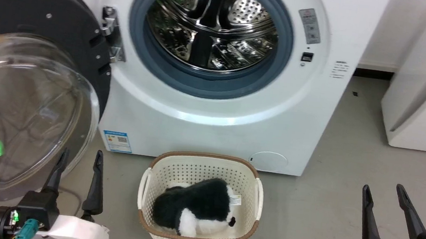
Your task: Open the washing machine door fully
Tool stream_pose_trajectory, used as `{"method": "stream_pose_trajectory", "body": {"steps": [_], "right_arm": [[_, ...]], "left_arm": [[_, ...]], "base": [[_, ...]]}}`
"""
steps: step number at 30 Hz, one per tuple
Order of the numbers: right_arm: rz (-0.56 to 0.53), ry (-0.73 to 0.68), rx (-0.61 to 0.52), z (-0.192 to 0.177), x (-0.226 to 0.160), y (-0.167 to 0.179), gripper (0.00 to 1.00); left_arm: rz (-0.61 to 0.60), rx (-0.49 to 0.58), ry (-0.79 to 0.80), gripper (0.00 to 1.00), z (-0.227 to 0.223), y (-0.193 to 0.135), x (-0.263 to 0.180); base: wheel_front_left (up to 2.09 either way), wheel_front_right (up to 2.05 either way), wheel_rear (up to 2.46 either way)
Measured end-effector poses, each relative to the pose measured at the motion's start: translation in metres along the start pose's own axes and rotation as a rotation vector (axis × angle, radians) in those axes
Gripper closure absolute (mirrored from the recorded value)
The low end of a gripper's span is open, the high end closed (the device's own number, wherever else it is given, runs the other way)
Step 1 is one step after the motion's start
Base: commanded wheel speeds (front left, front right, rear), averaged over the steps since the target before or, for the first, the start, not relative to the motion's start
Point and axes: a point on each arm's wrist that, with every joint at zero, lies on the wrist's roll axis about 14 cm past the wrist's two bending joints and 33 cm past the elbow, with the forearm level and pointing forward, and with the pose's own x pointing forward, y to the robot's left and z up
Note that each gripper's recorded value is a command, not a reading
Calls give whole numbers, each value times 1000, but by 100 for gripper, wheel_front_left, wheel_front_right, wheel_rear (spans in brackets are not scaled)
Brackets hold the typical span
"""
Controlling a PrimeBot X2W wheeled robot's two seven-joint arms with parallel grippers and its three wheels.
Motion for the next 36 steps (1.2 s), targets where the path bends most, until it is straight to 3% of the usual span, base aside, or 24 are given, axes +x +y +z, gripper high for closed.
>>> {"method": "stream_pose_trajectory", "body": {"steps": [10, 11, 36], "right_arm": [[-41, 6, 7, 1, -16, -12, 0], [-41, 6, 8, 1, -16, -12, 100], [-26, 45, 5, -5, -16, -7, 100]], "left_arm": [[-81, -6, 49, 0, -16, -32, -5], [-80, -12, 54, 100, -17, -32, -6], [-83, -9, 88, 100, -21, -34, -6]], "base": [[0, 0, 0], [0, 0, 0], [0, 0, 0]]}}
